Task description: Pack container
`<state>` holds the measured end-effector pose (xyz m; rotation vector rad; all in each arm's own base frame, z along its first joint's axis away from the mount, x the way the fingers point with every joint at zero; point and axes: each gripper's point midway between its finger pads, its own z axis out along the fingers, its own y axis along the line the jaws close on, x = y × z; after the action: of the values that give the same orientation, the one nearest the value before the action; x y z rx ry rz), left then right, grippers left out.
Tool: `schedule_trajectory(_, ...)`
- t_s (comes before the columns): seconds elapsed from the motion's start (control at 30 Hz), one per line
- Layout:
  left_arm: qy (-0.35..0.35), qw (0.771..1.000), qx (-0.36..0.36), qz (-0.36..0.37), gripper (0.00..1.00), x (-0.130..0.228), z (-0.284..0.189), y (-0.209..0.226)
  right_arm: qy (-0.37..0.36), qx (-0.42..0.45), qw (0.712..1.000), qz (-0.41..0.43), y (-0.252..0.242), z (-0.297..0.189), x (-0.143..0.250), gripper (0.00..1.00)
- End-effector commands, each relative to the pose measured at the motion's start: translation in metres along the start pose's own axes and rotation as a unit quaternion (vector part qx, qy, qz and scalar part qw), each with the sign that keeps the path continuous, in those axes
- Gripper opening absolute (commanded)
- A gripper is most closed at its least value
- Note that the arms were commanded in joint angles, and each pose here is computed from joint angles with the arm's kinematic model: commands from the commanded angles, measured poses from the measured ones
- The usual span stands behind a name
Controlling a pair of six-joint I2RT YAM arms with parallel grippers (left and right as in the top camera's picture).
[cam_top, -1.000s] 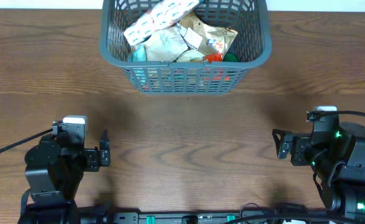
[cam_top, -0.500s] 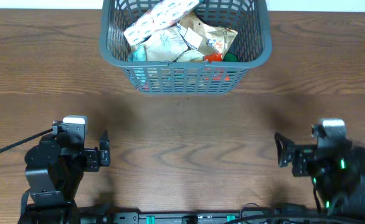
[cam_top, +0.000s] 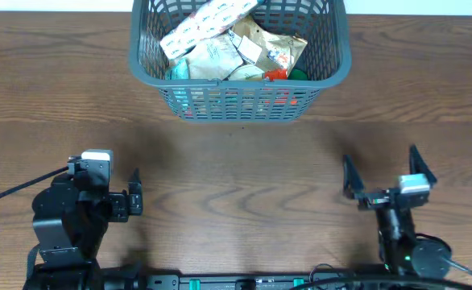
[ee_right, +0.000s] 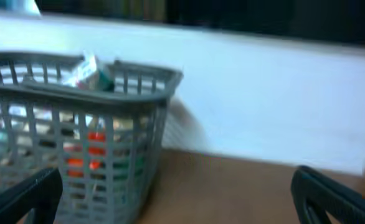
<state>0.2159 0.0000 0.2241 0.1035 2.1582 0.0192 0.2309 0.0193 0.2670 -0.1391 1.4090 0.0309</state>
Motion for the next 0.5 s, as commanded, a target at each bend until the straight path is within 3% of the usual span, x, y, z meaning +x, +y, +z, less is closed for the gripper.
schedule_trajectory(0.0,-0.001,1.0,0.009,0.002,0.98,0.0,0.0,-0.004,-0.03,0.015,0.999,0.005,-0.002,-0.001,0.013,0.99)
schedule_trajectory(0.2,-0.001,1.0,0.009,0.002,0.99,0.0,0.0,-0.004,0.011,0.011,1.0,0.006,0.003,0.003,0.056,0.99)
schedule_trajectory(0.33,-0.001,1.0,0.009,0.002,0.98,0.0,0.0,-0.004,0.103,0.01,0.994,0.039,0.006,-0.002,0.105,0.99)
schedule_trajectory(0.47,-0.001,1.0,0.009,0.002,0.98,0.0,0.0,-0.004,0.114,0.023,0.992,0.058,0.002,-0.003,0.111,0.99)
